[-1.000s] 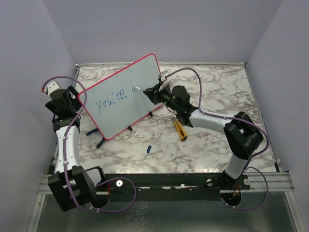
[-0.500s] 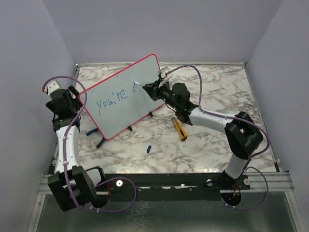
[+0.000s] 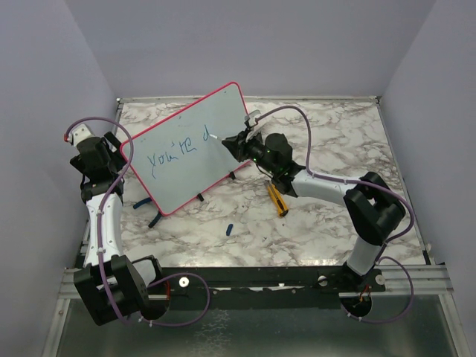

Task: Write a sentence on the whiteboard

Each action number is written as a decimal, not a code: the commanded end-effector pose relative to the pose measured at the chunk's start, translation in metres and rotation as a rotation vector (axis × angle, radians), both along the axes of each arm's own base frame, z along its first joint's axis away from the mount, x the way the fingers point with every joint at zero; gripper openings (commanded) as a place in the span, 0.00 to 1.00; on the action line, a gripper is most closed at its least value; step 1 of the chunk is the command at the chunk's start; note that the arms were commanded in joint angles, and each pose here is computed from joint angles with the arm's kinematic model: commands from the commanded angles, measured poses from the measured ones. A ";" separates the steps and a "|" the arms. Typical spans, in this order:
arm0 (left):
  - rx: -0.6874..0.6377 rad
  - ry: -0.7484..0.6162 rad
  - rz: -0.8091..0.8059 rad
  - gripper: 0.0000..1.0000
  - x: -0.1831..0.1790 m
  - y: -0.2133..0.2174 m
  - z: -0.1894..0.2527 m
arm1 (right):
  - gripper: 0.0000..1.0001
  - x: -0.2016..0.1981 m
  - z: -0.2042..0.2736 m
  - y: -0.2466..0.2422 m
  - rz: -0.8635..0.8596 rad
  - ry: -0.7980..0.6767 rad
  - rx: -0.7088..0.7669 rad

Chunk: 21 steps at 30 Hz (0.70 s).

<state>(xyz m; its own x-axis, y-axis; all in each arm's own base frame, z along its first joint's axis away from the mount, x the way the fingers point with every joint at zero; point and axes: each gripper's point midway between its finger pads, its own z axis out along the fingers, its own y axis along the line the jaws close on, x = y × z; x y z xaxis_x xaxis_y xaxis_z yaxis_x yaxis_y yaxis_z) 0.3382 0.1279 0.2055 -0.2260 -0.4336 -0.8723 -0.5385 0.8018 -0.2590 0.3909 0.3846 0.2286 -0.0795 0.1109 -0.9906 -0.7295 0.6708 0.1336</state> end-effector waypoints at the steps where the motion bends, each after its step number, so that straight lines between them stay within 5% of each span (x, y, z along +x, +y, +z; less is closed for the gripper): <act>1: -0.002 -0.017 -0.026 0.92 0.003 -0.004 0.003 | 0.00 -0.001 -0.021 -0.008 -0.029 0.049 -0.019; 21: -0.003 -0.018 -0.024 0.92 0.003 -0.004 0.003 | 0.00 -0.004 0.006 -0.030 -0.105 -0.006 0.017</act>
<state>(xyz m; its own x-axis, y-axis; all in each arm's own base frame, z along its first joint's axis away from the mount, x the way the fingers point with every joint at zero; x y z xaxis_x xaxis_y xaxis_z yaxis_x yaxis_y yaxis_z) 0.3383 0.1276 0.2055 -0.2266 -0.4339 -0.8720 -0.5368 0.8027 -0.2599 0.3874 0.3657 0.2202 -0.0971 0.1215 -0.9878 -0.6770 0.7195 0.1550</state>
